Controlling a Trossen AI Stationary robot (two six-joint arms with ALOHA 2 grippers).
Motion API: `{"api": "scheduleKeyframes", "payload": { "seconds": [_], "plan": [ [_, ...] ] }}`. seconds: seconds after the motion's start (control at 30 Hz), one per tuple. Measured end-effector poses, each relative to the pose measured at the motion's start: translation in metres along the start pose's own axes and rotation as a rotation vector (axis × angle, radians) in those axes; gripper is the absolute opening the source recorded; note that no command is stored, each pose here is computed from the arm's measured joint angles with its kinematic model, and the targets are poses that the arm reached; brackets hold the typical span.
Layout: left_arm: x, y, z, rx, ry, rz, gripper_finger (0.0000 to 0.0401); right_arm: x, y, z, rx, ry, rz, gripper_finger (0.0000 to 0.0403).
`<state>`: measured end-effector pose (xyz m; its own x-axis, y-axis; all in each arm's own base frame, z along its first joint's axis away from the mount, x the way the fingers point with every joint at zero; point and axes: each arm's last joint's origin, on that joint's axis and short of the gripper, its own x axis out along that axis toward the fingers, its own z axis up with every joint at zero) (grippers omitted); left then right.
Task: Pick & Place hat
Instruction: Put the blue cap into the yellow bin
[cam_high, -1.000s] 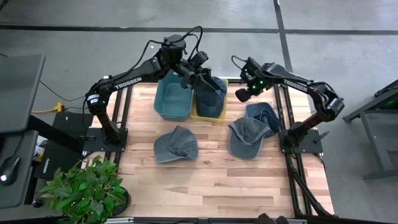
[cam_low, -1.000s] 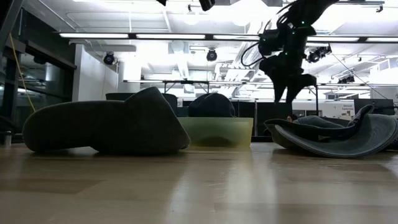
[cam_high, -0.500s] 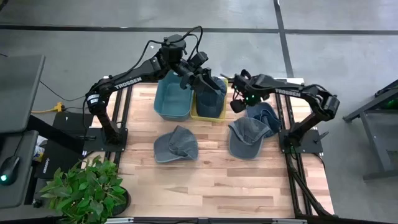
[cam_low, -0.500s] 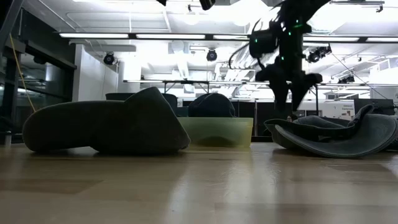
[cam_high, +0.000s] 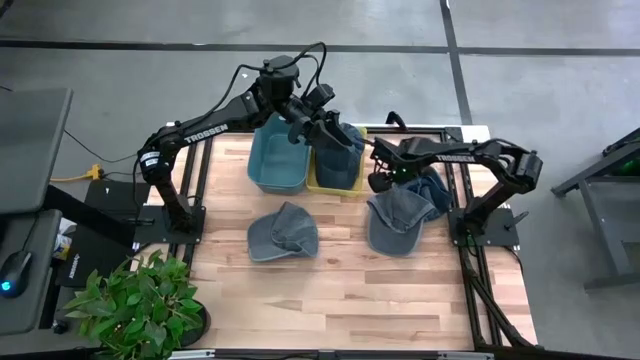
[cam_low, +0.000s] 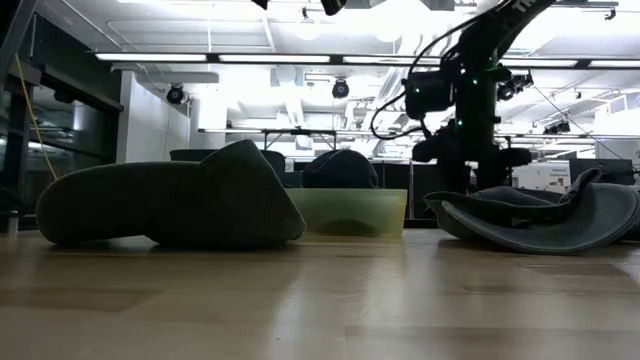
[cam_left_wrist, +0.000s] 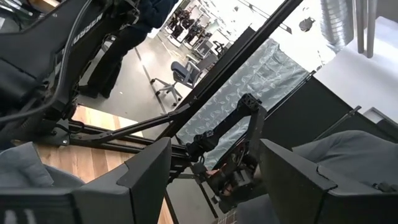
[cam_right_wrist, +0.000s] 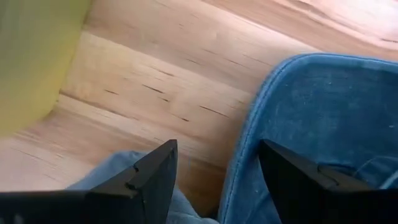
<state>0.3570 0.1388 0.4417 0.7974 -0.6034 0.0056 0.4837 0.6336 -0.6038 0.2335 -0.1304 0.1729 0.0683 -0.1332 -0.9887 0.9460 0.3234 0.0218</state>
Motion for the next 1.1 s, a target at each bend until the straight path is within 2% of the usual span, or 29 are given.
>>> {"api": "scheduleKeyframes", "payload": {
  "seconds": [0.33, 0.6, 0.77, 1.03, 1.1],
  "plan": [
    [0.0, 0.0, 0.0, -0.001, 0.003, -0.004, 0.0236, 0.013, -0.011, -0.005, 0.029, -0.047, -0.102, 0.022],
    [0.0, 0.0, -0.001, -0.008, 0.005, -0.001, 0.0236, 0.013, -0.011, -0.004, 0.006, -0.062, -0.105, 0.0206],
    [0.0, 0.0, -0.001, -0.007, 0.005, -0.001, 0.0236, 0.013, -0.011, -0.004, -0.013, -0.064, -0.103, 0.0157],
    [0.0, 0.0, 0.0, -0.01, 0.0, 0.006, 0.0236, 0.012, -0.011, -0.004, -0.072, -0.071, -0.121, 0.0031],
    [0.0, 0.001, 0.0, -0.011, -0.001, 0.007, 0.0236, 0.011, -0.012, -0.004, -0.094, -0.072, -0.127, 0.0013]
  ]
}}
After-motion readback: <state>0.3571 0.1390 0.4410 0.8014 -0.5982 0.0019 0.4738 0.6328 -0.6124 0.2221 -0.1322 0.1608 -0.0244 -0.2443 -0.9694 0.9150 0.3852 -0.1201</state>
